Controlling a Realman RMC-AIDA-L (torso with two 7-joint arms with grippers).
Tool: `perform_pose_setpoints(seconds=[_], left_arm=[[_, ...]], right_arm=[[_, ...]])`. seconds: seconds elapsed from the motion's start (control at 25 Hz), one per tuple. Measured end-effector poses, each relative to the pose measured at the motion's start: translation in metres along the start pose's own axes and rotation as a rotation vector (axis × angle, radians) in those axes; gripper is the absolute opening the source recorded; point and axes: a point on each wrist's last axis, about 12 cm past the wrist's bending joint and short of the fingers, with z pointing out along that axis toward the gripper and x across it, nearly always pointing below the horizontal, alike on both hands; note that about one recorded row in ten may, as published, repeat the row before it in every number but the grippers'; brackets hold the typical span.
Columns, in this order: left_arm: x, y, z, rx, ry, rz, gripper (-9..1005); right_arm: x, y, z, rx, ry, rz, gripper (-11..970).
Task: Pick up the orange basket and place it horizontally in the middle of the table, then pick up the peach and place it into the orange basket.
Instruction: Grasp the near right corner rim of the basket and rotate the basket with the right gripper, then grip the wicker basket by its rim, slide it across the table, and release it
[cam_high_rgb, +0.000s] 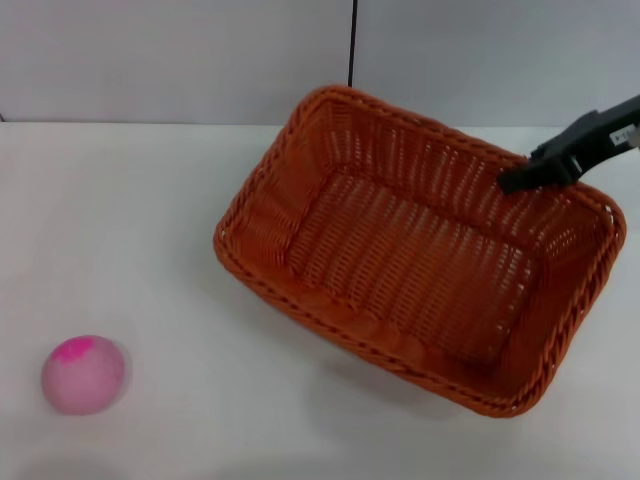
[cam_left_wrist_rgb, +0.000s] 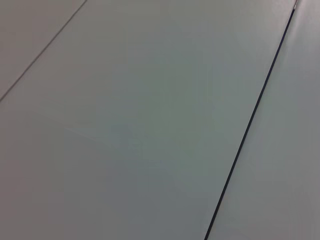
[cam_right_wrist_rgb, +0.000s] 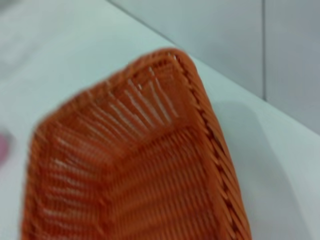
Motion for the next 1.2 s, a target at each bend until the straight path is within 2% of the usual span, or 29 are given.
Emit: perform_pose_setpoints(seconds=[0.32, 0.64, 0.84, 0.92, 1.08, 1.2], left_arm=[[0.000, 0.000, 0.000, -0.001, 0.001, -0.001, 799], [0.001, 0.000, 0.000, -0.005, 0.006, -0.001, 798], [0.001, 0.000, 0.001, -0.005, 0.006, -0.003, 798], [0.001, 0.000, 0.001, -0.004, 0.006, -0.003, 798], [0.002, -0.001, 0.002, 0.002, 0.005, -0.009, 798], [0.002, -0.002, 0.002, 0.007, 0.006, -0.022, 798]], right_arm=[[-0.005, 0.002, -0.028, -0.110, -0.154, -0.008, 162], [-0.015, 0.002, -0.049, -0.144, -0.227, -0.112, 162], [-0.021, 0.011, -0.050, -0.196, -0.199, -0.235, 162], [-0.024, 0.019, -0.047, -0.246, -0.177, -0.309, 162], [-0.026, 0.032, -0.035, -0.331, -0.109, -0.397, 162], [-0.027, 0.037, -0.024, -0.352, -0.068, -0.426, 162]])
